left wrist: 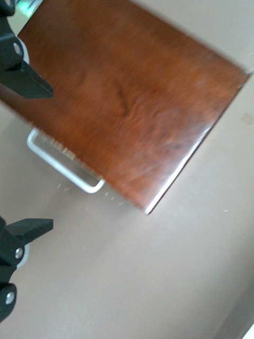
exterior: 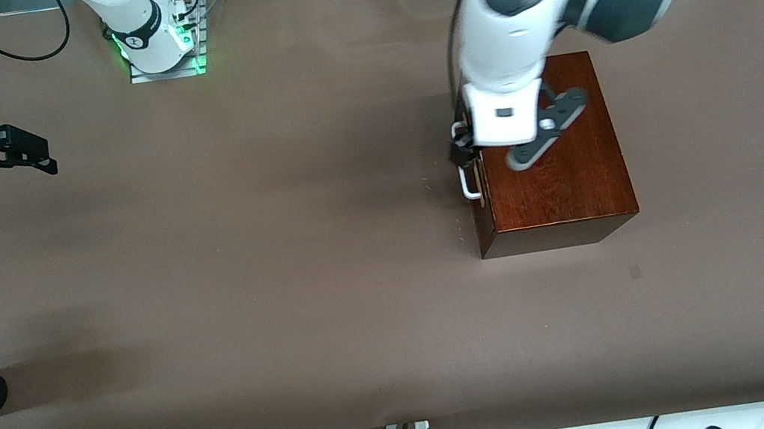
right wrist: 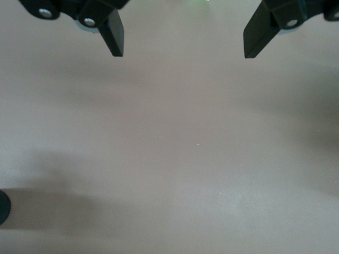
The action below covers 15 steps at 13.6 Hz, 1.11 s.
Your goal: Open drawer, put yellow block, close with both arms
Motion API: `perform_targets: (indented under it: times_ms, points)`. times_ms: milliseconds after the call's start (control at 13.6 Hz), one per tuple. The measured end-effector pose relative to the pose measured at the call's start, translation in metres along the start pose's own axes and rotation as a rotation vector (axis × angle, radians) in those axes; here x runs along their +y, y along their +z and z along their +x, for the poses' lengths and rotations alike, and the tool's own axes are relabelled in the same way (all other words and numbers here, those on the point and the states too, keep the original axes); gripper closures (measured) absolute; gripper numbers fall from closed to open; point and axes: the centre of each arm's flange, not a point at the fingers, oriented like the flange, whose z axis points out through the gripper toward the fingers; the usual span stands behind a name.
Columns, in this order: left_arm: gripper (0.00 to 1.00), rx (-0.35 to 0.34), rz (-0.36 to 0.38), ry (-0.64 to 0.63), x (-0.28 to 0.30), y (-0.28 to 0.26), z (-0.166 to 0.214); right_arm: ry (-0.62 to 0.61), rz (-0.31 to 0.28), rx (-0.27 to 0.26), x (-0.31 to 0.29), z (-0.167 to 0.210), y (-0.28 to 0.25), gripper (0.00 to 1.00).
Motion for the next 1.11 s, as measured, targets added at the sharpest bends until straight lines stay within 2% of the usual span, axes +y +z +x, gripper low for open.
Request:
perform_targets:
  times_ms: [442, 885, 1106]
  points:
    - [0.0, 0.017, 0.021, 0.268, -0.117, -0.027, 0.06, -0.002, 0.0, 0.0, -0.001, 0.0, 0.0, 0.0]
    - [0.0, -0.026, -0.04, 0.491, -0.215, -0.029, 0.127, -0.002, 0.0, 0.002, -0.001, 0.0, -0.001, 0.0]
    - [0.0, -0.021, -0.058, 0.524, -0.237, -0.029, 0.145, -0.002, 0.0, 0.003, -0.001, 0.0, -0.001, 0.0]
